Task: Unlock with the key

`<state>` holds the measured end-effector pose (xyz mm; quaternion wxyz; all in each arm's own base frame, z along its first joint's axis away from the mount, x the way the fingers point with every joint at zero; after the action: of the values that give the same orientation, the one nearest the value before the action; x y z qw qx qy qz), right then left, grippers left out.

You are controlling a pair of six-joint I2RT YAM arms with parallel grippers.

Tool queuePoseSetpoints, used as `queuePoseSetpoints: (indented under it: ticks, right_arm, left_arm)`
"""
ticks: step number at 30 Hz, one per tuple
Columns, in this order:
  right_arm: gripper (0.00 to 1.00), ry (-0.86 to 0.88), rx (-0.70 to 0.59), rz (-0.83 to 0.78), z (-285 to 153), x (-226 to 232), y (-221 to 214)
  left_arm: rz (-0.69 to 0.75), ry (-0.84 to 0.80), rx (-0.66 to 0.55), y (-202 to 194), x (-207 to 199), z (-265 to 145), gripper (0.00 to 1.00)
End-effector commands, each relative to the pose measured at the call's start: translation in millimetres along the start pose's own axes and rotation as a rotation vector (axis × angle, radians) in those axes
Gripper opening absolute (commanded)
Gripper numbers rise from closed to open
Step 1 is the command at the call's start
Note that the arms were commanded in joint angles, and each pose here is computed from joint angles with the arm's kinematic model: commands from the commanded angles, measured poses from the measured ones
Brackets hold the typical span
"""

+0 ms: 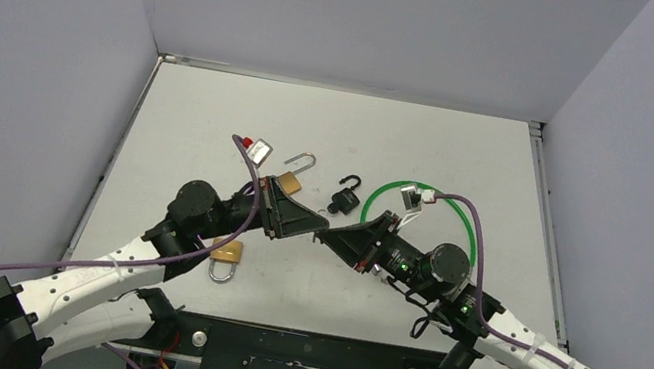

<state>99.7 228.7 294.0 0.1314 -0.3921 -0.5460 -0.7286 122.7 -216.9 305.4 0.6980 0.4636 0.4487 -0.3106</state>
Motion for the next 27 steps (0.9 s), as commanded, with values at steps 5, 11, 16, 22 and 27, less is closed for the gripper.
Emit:
queuePoseSetpoints:
  ticks: [5, 11, 16, 22, 27]
  right_arm:
    - [0.0, 0.058, -0.1, 0.019, 5, 9, 13]
    - [0.0, 0.05, -0.149, 0.047, 3, 7, 15]
    - [0.0, 0.041, -0.162, 0.065, 3, 5, 16]
    - [0.0, 0.025, -0.201, 0.095, 0, 4, 20]
    - [0.0, 0.042, -0.208, 0.101, -1, 9, 24]
  left_arm:
    - [0.017, -0.076, 0.005, 3, -15, 0, 0.32]
    - [-0.004, -0.126, -0.012, 2, -18, -3, 0.55]
    - [0.007, -0.148, -0.013, 1, -19, -5, 0.54]
    - [0.024, -0.175, -0.005, -1, -18, -7, 0.53]
    - [0.022, -0.212, -0.015, -2, -18, -6, 0.51]
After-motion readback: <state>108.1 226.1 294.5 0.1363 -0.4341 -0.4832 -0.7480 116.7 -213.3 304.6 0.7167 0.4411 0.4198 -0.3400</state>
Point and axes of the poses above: each gripper's point midway between its finger pads, its own z axis out along the fingers, its own x axis along the line the jaws close on, y = z × x, the point moved 9 cm from there along -z, back along the fingers, and after that the axes turned 4 degrees about -z, right-handed, at the moved point
